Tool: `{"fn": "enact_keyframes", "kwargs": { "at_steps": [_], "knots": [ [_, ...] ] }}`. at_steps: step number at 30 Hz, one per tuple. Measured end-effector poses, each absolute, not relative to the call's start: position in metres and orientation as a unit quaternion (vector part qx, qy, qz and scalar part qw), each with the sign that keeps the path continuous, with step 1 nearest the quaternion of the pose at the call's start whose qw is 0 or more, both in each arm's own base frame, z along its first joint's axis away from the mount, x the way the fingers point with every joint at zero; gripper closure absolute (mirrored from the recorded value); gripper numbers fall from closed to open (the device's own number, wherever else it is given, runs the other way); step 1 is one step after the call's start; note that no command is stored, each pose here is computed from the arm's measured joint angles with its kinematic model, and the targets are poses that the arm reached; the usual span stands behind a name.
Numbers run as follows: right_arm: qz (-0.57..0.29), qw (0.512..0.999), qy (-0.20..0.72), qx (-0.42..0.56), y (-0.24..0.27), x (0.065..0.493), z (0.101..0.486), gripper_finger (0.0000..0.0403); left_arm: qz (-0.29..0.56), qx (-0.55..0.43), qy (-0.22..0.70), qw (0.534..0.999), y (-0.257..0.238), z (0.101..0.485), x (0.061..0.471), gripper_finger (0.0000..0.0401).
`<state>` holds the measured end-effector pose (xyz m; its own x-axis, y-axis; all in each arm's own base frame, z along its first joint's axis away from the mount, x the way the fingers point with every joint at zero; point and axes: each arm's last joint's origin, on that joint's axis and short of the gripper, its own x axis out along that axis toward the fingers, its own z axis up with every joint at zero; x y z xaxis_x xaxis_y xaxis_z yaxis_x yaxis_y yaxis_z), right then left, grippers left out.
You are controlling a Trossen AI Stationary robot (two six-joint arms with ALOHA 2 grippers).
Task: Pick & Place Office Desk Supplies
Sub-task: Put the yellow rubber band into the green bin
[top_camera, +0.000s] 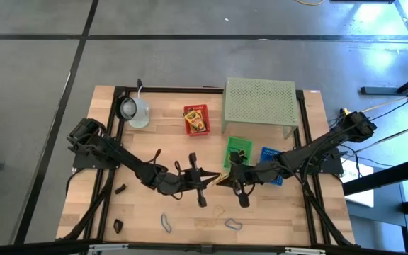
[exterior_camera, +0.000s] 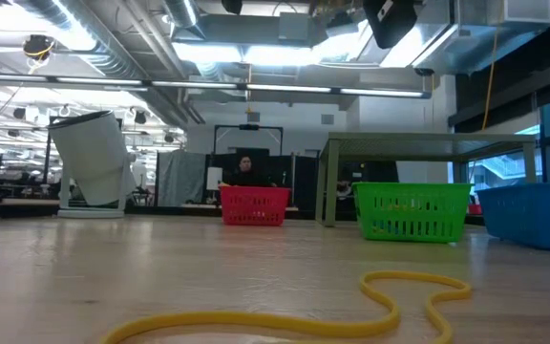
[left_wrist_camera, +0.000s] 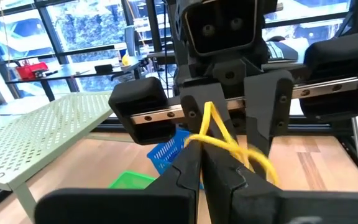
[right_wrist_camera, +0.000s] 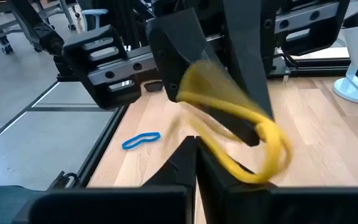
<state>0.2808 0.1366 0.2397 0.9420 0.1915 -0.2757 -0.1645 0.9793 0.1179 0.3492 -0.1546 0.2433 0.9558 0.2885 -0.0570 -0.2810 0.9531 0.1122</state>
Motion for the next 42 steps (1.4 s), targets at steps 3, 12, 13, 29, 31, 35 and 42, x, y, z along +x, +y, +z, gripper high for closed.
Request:
{"fn": "enact_keyframes", "kwargs": {
  "at_steps": [3,12,13,29,31,35,42],
  "knots": [
    [0.089,0.984,0.144,0.047,0.1365,0.2809,0.2397,0.0391,0.144,0.051,0.036,0.988,-0.1546,0.2433,0.3492,0.0393],
    [0.085,0.984,0.145,0.05,0.1351,0.2815,0.2396,0.0379,0.143,0.051,0.036,0.988,-0.1548,0.2433,0.3491,0.0393],
    [0.085,0.984,0.146,0.051,0.135,0.2814,0.2394,0.0372,0.143,0.051,0.036,0.988,-0.1548,0.2432,0.3491,0.0393],
    [0.085,0.984,0.15,0.052,0.135,0.2812,0.2388,0.0225,0.142,0.052,0.037,0.988,-0.1548,0.2432,0.3491,0.0393],
    [0.085,0.984,0.15,0.053,0.135,0.2812,0.2388,0.0206,0.142,0.052,0.037,0.988,-0.1548,0.2432,0.3491,0.0393],
    [0.084,0.983,0.15,0.058,0.135,0.2813,0.2389,0.0174,0.142,0.051,0.037,0.988,-0.1548,0.2432,0.3491,0.0393],
    [0.084,0.984,0.144,0.06,0.1351,0.2816,0.2401,0.0147,0.142,0.051,0.036,0.988,-0.1548,0.2433,0.3491,0.0393]
  ]
}}
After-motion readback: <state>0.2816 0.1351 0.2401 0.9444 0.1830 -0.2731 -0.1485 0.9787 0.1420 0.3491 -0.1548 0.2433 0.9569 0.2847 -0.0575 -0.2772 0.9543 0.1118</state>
